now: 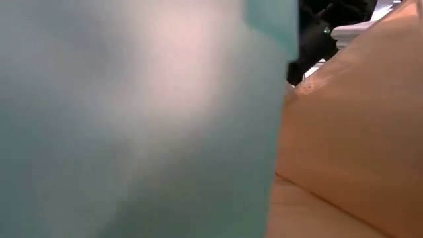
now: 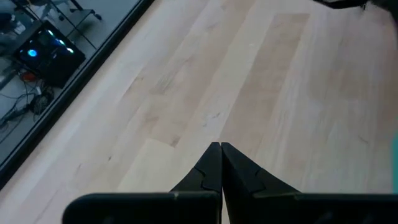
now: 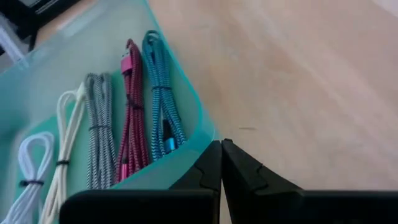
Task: Pick & Place USB Port
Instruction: Adjust the colored bins
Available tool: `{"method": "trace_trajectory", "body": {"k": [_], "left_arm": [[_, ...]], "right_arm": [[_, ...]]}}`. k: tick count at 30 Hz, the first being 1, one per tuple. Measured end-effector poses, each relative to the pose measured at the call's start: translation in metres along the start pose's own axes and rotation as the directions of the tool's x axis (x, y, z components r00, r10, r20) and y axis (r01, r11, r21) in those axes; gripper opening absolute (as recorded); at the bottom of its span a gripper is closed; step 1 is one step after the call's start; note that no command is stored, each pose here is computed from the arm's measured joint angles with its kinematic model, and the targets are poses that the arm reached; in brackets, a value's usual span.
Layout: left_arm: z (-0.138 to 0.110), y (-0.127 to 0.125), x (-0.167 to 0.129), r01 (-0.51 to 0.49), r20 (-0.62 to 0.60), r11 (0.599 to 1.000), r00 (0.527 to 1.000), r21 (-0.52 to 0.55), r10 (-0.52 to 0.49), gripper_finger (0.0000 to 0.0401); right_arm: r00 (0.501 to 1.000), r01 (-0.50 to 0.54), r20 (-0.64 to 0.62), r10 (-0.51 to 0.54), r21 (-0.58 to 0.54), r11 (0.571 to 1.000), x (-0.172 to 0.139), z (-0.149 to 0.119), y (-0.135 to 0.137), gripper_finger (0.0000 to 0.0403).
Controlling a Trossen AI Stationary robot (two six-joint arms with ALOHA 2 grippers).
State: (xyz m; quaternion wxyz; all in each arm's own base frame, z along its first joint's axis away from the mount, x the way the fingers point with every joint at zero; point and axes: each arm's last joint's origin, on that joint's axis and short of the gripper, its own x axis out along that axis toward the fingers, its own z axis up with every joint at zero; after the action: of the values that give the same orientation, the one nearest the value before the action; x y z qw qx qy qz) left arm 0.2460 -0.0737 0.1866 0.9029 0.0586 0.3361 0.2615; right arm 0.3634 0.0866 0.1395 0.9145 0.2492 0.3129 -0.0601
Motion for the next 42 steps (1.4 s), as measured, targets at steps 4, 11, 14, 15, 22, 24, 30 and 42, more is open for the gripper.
{"method": "trace_trajectory", "body": {"k": [4,11,14,15,22,24,30,42], "left_arm": [[0.0,0.0,0.0,-0.002,-0.003,1.0,1.0,-0.008,0.002,0.0],[0.0,0.0,0.0,-0.003,-0.003,1.0,1.0,-0.009,0.003,0.0],[0.0,0.0,0.0,-0.003,-0.003,1.0,1.0,-0.009,0.003,0.0],[0.0,0.0,0.0,-0.003,-0.003,1.0,1.0,-0.009,0.003,0.0],[-0.001,-0.001,-0.001,0.0,-0.004,1.0,1.0,-0.002,0.0,0.0],[-0.002,-0.002,-0.002,0.003,-0.002,1.0,1.0,0.002,-0.003,0.0],[-0.002,-0.003,-0.004,-0.002,0.006,1.0,1.0,0.008,0.002,0.0],[-0.003,-0.002,-0.004,-0.009,-0.002,1.0,1.0,0.011,0.009,0.0]], "right_arm": [[0.999,-0.037,-0.026,0.038,0.009,0.999,-0.001,-0.005,0.007,0.0],[0.996,-0.078,-0.043,0.078,-0.004,0.997,-0.006,-0.01,0.018,0.0],[0.998,-0.063,0.006,0.063,-0.033,0.997,-0.014,-0.003,0.02,0.0],[0.998,-0.046,0.031,0.048,-0.047,0.998,-0.017,0.001,0.021,0.0],[0.964,0.252,0.097,-0.248,-0.035,0.967,-0.051,0.012,0.012,0.0],[0.939,0.342,0.04,-0.342,0.002,0.94,-0.058,0.006,0.004,0.0],[0.891,0.452,-0.074,-0.449,0.034,0.891,-0.064,-0.007,-0.006,0.0],[0.925,0.343,-0.191,-0.329,0.046,0.938,-0.065,-0.014,0.003,0.0]]}}
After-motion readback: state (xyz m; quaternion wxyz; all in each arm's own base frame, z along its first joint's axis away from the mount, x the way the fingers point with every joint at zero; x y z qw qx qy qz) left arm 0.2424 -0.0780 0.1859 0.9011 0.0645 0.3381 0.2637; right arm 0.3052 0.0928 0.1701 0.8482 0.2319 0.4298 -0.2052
